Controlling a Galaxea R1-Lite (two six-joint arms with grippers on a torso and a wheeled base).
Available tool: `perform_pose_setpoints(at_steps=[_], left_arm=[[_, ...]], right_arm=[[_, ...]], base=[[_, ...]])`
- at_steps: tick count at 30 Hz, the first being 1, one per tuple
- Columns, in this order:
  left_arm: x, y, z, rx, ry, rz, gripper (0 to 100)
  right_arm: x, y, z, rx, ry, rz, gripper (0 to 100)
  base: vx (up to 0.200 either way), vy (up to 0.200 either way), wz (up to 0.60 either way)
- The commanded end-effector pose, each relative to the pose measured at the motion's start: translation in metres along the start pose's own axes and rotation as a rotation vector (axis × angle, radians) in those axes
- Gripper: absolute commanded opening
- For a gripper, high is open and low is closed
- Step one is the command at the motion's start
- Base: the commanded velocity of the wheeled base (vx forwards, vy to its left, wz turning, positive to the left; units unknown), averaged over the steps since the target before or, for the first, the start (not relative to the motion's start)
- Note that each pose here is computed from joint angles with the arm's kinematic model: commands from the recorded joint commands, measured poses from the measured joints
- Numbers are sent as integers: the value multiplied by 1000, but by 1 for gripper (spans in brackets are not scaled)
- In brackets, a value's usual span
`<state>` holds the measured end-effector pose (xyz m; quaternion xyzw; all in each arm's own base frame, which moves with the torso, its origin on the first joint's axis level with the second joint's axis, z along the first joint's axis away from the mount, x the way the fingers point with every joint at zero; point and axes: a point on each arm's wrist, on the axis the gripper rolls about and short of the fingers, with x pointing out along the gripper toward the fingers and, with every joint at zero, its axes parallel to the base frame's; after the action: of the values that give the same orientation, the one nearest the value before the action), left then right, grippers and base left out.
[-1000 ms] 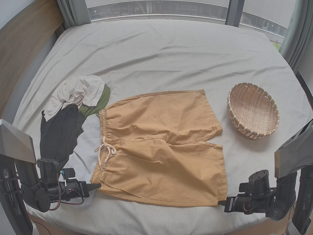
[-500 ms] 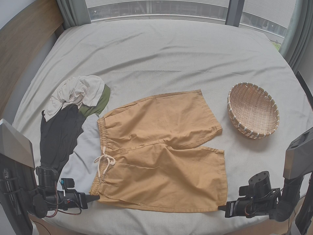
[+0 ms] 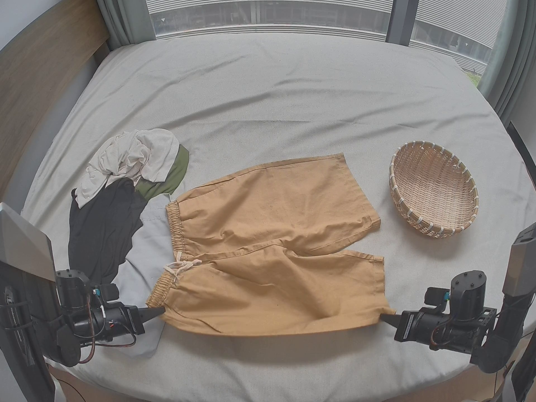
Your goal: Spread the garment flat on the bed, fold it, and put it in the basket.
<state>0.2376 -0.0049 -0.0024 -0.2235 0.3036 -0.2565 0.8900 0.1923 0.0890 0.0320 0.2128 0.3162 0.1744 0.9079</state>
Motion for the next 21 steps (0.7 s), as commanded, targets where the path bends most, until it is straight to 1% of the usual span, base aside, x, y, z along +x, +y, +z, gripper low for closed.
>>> perform_pose_setpoints(at_steps=[1, 3, 5, 6, 7, 8, 10, 11, 13, 16, 20, 21], left_arm=[[6, -11, 25, 66, -94, -59, 0], [6, -23, 39, 78, -143, -98, 0], [6, -25, 41, 76, -151, -105, 0], [3, -32, 50, 65, -183, -125, 0], [3, -35, 53, 62, -195, -133, 0], [0, -41, 61, 49, -227, -153, 0], [-1, -42, 63, 48, -235, -156, 0], [-1, -45, 71, 50, -264, -169, 0], [0, -44, 74, 55, -277, -164, 0], [0, -44, 78, 52, -307, -134, 0], [-1, -46, 79, 45, -315, -133, 0], [-4, -49, 80, 36, -321, -140, 0]], right_arm=[[-3, 3, 22, -1, -139, 37, 0], [4, 6, 33, -4, -191, 56, 0], [5, 6, 35, -4, -198, 59, 0], [9, 8, 41, -7, -225, 71, 0], [10, 10, 44, -8, -235, 77, 0], [14, 13, 52, -14, -265, 93, 0], [15, 14, 53, -14, -272, 96, 0], [19, 15, 64, -17, -316, 108, 0], [21, 16, 70, -20, -337, 115, 0], [24, 19, 85, -23, -395, 130, 0], [23, 20, 92, -22, -408, 129, 0], [19, 25, 99, -24, -422, 137, 0]], base=[[0, 0, 0], [0, 0, 0], [0, 0, 0], [0, 0, 0], [0, 0, 0], [0, 0, 0], [0, 0, 0], [0, 0, 0], [0, 0, 0], [0, 0, 0], [0, 0, 0], [0, 0, 0]])
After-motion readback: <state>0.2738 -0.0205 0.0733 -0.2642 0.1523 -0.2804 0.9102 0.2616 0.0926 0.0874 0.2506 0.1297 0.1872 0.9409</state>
